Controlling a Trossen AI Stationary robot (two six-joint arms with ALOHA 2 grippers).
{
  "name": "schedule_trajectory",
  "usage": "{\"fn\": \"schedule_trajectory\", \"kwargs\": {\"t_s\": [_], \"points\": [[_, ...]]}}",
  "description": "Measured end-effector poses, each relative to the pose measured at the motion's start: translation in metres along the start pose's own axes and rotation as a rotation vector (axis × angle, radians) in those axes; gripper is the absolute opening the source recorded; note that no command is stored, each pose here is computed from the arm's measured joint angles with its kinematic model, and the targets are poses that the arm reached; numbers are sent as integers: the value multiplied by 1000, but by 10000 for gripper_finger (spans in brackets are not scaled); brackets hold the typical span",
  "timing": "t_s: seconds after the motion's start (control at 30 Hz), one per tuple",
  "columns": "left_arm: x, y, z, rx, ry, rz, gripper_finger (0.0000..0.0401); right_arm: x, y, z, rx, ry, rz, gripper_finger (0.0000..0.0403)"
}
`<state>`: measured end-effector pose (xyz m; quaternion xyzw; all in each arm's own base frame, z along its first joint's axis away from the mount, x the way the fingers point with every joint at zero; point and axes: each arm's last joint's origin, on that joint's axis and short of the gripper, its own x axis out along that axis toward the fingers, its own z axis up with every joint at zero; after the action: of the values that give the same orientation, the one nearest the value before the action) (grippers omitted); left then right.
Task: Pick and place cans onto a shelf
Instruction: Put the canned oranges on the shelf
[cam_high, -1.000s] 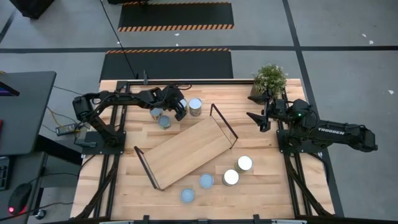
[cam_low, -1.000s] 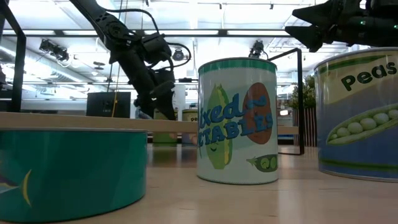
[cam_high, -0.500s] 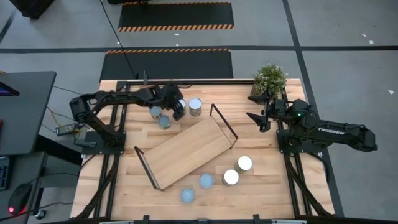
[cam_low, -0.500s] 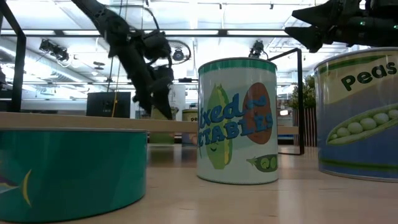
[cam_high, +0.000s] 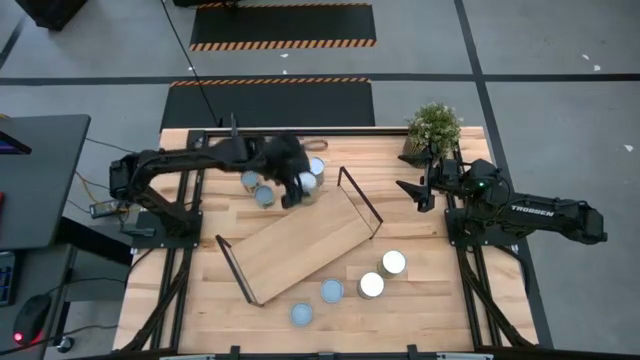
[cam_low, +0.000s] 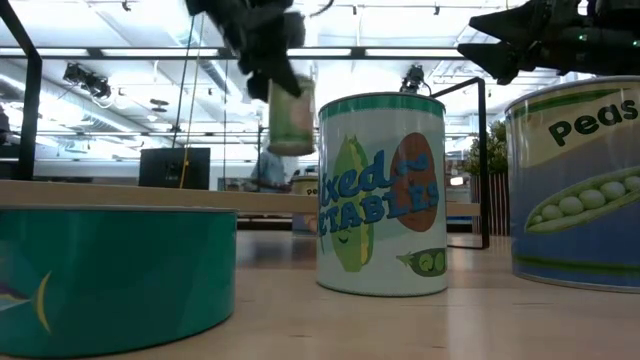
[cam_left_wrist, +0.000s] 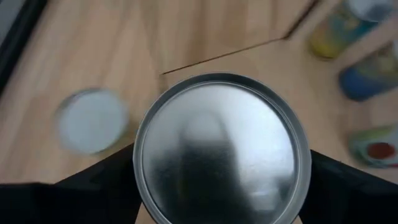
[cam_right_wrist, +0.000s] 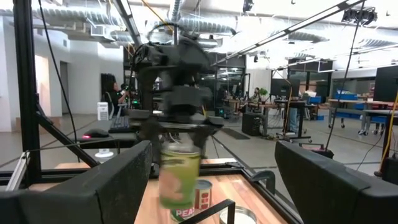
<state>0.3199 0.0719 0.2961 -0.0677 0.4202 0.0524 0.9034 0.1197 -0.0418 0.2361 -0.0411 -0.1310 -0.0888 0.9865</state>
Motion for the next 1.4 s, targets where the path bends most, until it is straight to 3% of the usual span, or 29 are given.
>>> {"fn": "schedule_trajectory", "kwargs": {"t_s": [0.27, 0.47, 0.63, 0.83, 1.13, 1.4], "points": [[51, -66, 10, 7, -105, -62, 329, 0, 0, 1, -1, -6, 0, 348], [80, -95, 25, -4, -93, -72, 329, 0, 0, 0, 9, -5, 1, 348], [97, -112, 36, 73, -48, -12, 329, 0, 0, 0, 12, 2, 2, 348], [109, -120, 35, 187, -24, 1, 330, 0, 0, 0, 12, 3, 4, 348], [120, -119, 31, 251, 10, -18, 331, 0, 0, 0, 12, 3, 4, 348], [125, -119, 29, 258, 19, -16, 372, 0, 1, -1, 13, 4, 5, 348]]}}
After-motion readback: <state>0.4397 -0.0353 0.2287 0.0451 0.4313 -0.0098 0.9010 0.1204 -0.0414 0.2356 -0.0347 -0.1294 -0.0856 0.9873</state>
